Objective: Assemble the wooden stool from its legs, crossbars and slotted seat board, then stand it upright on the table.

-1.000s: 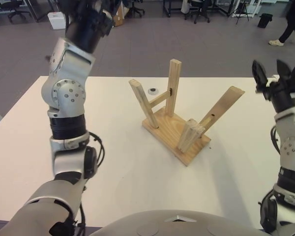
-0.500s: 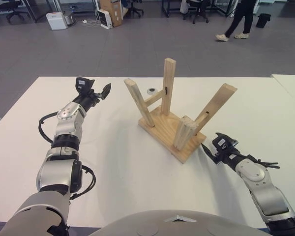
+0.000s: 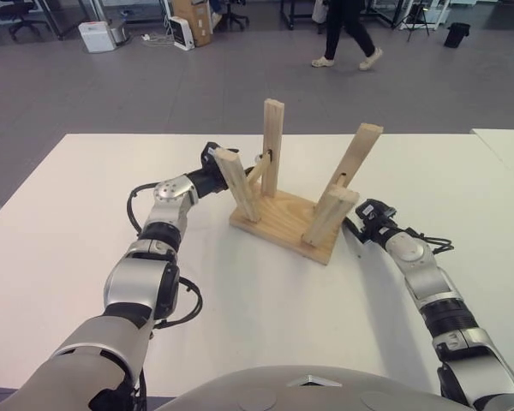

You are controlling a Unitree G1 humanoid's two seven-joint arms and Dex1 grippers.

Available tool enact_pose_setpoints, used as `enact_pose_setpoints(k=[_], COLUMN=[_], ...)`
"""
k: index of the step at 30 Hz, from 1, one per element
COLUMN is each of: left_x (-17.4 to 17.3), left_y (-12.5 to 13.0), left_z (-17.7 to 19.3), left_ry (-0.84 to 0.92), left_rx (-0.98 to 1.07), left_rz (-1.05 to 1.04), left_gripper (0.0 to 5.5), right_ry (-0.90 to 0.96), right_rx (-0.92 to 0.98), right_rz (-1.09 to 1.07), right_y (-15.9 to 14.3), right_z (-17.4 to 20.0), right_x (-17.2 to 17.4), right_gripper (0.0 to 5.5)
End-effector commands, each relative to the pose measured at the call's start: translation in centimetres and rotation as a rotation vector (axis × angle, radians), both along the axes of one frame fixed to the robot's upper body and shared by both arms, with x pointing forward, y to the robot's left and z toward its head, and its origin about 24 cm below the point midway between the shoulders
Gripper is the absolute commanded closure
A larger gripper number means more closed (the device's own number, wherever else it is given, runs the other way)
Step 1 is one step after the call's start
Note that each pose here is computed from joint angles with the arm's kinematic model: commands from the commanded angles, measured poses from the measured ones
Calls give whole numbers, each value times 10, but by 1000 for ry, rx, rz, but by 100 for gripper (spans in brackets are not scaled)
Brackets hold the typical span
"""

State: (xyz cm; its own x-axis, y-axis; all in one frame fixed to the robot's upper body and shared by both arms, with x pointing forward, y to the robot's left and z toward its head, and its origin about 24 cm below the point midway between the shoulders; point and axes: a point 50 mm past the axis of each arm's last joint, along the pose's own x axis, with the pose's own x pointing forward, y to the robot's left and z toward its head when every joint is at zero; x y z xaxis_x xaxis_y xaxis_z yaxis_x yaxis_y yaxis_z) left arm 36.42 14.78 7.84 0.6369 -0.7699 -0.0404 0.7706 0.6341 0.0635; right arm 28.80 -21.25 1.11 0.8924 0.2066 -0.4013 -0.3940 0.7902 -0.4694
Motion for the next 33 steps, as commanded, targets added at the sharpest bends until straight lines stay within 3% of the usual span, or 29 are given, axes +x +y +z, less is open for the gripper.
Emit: enact_pose_setpoints(k=[1, 7, 14, 19, 28, 33], left_x=[-17, -48, -50, -78, -116, -129], left_y=[-2, 44, 66, 83, 87, 76], left_z=[-8, -37, -29, -59, -84, -89], left_ry=[0, 92, 86, 210, 326, 339], left_rx=[-12, 35, 59, 208, 284, 259], left_rz=[-131, -22, 69, 65, 35, 22], left_gripper=[139, 139, 139, 139, 139, 139], right_ry=[27, 11, -24, 31, 137, 163], right_rx=[45, 53, 87, 84, 87, 131], right_rz=[43, 55, 21, 29, 172, 195], right_y=[17, 18, 6, -4, -1, 6], right_z=[-12, -15, -4, -13, -8, -5], right_x=[0, -4, -12, -43, -90, -95], right_gripper=[168, 168, 168, 168, 168, 168])
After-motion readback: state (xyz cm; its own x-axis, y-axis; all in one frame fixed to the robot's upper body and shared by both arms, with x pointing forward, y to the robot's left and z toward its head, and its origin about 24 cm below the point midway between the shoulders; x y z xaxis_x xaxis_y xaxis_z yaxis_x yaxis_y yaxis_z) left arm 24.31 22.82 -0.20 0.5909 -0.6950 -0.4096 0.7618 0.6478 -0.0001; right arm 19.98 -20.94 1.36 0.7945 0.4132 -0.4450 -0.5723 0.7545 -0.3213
